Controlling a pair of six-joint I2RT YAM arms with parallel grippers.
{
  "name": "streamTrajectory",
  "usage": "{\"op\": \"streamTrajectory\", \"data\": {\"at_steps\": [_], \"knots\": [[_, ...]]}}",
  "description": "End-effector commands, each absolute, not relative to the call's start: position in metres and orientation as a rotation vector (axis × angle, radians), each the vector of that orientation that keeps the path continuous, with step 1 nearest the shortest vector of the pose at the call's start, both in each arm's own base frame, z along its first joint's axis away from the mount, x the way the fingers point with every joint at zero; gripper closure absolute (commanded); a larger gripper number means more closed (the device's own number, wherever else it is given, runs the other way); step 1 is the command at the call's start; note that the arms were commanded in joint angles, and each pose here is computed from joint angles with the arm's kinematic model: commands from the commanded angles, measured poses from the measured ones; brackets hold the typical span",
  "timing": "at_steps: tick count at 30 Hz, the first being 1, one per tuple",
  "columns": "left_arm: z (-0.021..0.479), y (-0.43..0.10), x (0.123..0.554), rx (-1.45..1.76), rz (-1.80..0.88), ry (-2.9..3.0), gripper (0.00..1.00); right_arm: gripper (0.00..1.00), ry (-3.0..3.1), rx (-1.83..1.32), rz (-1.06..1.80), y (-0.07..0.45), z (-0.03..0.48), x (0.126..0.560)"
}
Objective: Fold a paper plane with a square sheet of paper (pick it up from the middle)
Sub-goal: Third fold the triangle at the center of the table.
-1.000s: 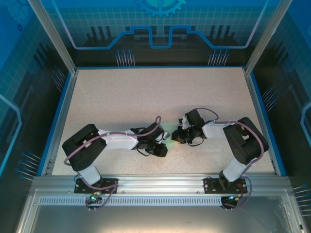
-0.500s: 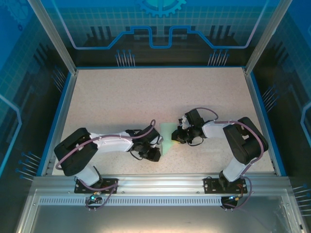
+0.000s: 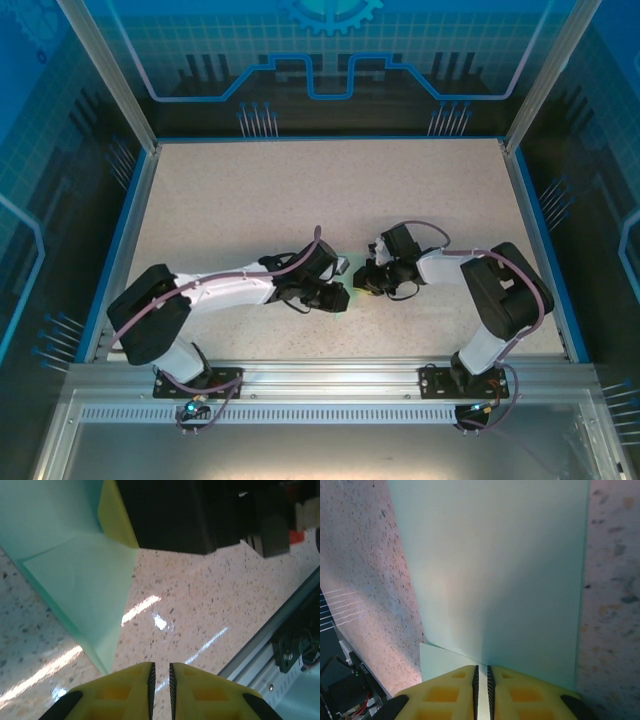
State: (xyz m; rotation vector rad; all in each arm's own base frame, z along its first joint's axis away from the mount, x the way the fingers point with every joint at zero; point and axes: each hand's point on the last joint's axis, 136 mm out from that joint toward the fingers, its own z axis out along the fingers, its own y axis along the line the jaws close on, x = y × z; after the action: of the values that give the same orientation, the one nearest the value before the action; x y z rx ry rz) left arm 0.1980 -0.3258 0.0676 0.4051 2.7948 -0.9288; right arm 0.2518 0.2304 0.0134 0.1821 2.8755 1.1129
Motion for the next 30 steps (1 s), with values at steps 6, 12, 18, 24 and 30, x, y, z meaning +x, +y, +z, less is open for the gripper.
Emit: {"op": "streamTrajectory", "data": {"at_steps": [6, 12, 18, 24, 30], "knots": [[0.052, -0.332, 0.215, 0.332, -0.909, 2.808, 0.81, 0.79, 2.817, 0.220, 1.010, 0.209, 0.041, 0.254], [0.034, -0.326, 0.218, 0.311, -0.824, 2.852, 0.85, 0.85, 2.832, 0.220, 1.027, 0.207, 0.040, 0.242], [0.022, -0.321, 0.217, 0.307, -0.782, 2.872, 0.86, 0.87, 2.860, 0.141, 1.057, 0.221, 0.038, 0.228], [0.016, -0.319, 0.215, 0.317, -0.767, 2.886, 0.87, 0.89, 2.891, 0.114, 1.081, 0.240, 0.028, 0.220], [0.012, -0.315, 0.213, 0.312, -0.745, 2.904, 0.87, 0.90, 2.912, 0.083, 1.107, 0.254, 0.019, 0.218]]}}
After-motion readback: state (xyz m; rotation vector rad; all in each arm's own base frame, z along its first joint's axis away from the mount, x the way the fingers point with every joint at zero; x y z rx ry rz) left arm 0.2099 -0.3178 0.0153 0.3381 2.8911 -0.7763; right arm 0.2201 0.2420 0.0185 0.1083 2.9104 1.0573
